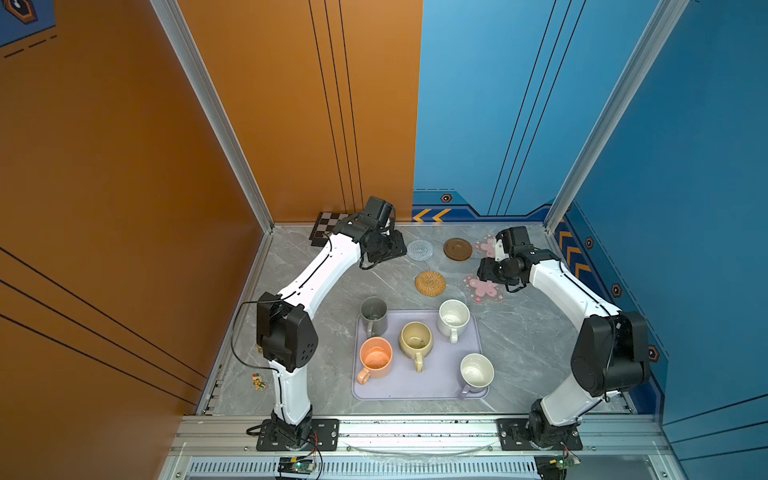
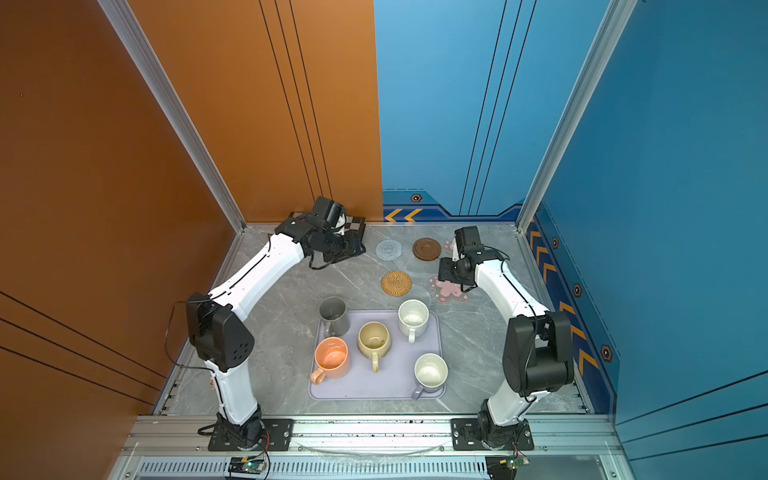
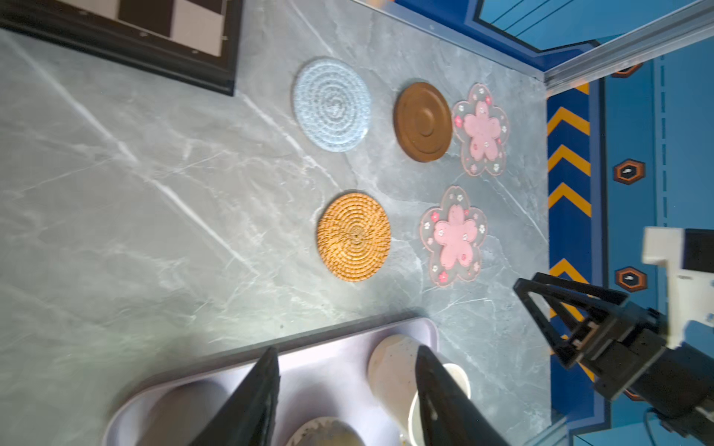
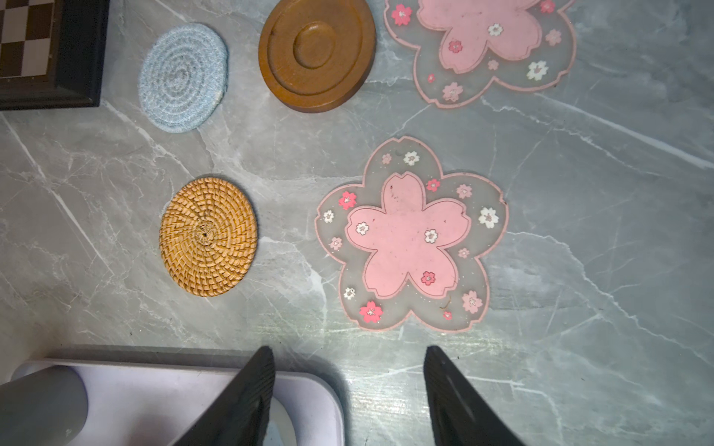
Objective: Place cups on coasters
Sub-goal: Move the coaster to the top-center of the table, then pick up the cup from the tray.
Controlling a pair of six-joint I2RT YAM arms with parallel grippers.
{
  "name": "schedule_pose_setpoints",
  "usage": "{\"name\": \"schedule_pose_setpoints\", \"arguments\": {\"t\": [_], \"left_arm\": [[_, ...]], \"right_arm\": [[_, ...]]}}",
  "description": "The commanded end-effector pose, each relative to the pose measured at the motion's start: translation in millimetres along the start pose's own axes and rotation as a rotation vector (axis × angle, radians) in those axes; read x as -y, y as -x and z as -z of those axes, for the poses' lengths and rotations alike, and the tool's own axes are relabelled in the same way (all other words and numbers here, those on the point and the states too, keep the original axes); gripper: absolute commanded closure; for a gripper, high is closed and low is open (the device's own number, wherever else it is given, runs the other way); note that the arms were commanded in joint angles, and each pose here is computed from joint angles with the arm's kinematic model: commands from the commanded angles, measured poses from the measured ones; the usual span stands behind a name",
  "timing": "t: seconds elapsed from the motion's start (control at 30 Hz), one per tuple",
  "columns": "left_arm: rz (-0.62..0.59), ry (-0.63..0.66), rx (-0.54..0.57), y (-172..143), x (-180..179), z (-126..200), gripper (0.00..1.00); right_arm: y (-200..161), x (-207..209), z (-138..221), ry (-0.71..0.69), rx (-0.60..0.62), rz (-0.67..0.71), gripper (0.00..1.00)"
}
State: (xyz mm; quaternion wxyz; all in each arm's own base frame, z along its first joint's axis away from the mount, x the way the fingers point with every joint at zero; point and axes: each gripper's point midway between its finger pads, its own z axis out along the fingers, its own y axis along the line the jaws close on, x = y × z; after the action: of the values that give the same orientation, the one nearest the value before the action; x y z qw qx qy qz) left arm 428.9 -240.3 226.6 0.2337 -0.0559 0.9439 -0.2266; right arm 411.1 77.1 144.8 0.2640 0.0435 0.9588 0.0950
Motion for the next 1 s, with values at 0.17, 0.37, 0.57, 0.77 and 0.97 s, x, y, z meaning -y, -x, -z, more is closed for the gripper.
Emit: {"name": "schedule_pose_setpoints", "arguments": {"t": [0.17, 0.37, 0.57, 0.77, 0.97], "left_arm": [[-0.005, 0.131, 0.092, -6, -64, 58, 0.42], [0.038, 0.160, 0.119, -11, -94, 82, 0.41], [0.072, 0.209, 0.096, -26, -123, 87, 0.41], [0.071, 0.250, 0.069, -40, -138, 88, 0.41], [0.071, 0.256, 0.065, -54, -145, 93, 0.41]], "right_arm": [[-3, -19, 33, -0.007, 0.070, 0.051, 0.36], [-30, -32, 60, -0.031, 0.068, 0.089, 0.36], [-69, -49, 96, -0.008, 0.019, 0.075, 0.38], [-115, -71, 106, 0.013, -0.048, 0.047, 0.38], [-156, -79, 97, -0.018, -0.094, 0.062, 0.38]]}}
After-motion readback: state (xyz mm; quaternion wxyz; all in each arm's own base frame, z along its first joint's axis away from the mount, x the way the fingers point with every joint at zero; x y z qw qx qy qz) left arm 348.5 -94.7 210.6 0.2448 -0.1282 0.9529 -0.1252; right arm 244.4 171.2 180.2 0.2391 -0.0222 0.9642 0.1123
